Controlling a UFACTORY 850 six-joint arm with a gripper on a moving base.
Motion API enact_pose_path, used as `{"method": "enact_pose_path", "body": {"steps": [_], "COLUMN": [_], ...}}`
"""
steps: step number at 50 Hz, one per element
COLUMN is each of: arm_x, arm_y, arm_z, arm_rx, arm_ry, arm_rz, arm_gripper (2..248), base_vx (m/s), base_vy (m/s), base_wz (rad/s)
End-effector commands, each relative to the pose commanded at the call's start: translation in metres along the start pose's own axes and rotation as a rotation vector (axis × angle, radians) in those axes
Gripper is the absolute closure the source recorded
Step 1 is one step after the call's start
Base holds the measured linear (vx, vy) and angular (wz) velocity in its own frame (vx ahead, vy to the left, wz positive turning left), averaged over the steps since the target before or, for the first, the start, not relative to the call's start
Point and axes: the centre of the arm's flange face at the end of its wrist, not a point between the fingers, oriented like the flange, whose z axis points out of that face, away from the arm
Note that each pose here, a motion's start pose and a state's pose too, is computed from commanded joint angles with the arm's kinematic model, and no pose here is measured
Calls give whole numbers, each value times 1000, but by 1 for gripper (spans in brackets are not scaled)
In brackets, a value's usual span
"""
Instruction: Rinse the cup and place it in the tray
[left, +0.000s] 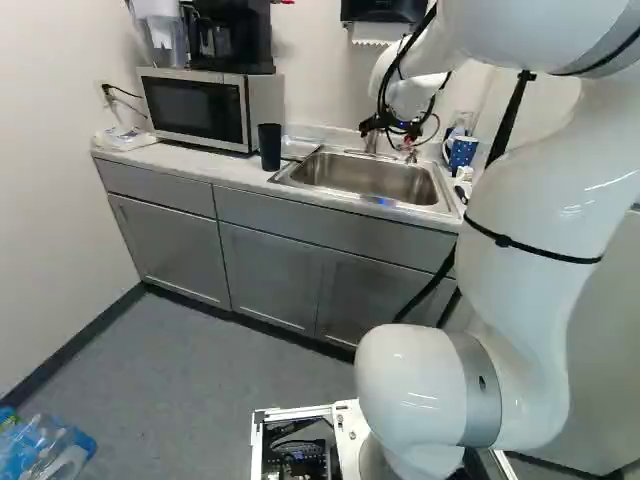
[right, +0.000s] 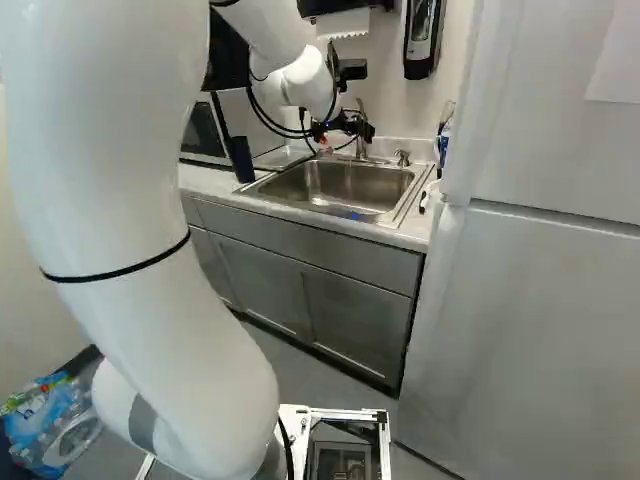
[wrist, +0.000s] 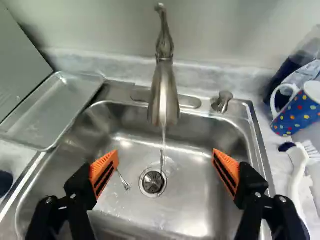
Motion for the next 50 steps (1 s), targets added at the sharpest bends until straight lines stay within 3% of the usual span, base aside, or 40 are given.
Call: {"method": "enact_pose_path", "body": {"steps": [9, 50], "arm_x": [-10, -10], "arm_y": [4, 5], "arm_z": [-8, -8], "arm_rx": [-6, -6], "arm_ry": [-48, -48], "arm_rz": [5, 5], "arm_gripper": [3, 3], "base_vx": [0, 0], "base_vy": [0, 0], "base_wz": [0, 0]}}
